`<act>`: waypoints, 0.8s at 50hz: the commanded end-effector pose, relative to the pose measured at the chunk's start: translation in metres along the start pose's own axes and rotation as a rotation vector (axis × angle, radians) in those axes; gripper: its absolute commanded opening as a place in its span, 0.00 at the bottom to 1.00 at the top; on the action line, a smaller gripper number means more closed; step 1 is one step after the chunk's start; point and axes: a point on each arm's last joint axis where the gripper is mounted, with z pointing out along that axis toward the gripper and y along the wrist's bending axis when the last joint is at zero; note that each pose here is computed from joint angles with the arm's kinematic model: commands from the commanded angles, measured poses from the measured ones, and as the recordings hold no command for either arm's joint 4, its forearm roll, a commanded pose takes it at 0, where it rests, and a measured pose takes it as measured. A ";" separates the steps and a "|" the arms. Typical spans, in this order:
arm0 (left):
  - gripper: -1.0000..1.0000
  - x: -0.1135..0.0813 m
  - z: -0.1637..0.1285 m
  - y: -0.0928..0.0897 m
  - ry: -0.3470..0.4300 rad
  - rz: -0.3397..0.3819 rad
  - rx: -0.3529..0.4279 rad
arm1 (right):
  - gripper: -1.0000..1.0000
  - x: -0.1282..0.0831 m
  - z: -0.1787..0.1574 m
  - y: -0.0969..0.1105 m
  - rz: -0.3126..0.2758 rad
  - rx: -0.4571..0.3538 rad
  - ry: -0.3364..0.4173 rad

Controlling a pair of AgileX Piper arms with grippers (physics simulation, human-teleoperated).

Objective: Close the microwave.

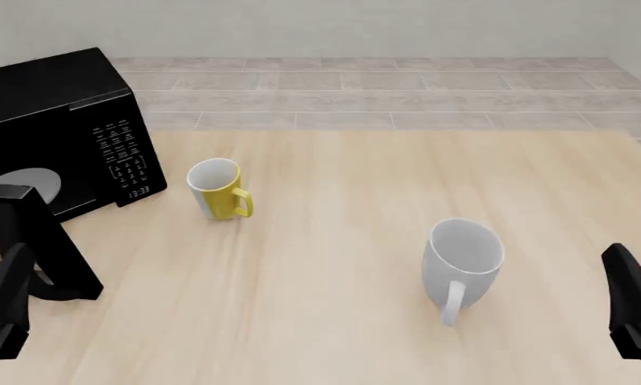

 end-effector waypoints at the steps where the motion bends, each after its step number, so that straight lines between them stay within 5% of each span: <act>1: 1.00 -0.007 0.000 0.000 -0.021 0.000 -0.004 | 1.00 -0.004 0.002 0.000 -0.007 -0.003 0.000; 40: 1.00 0.020 0.071 0.009 0.119 -0.060 -0.074 | 1.00 0.000 0.007 0.002 0.005 -0.028 0.015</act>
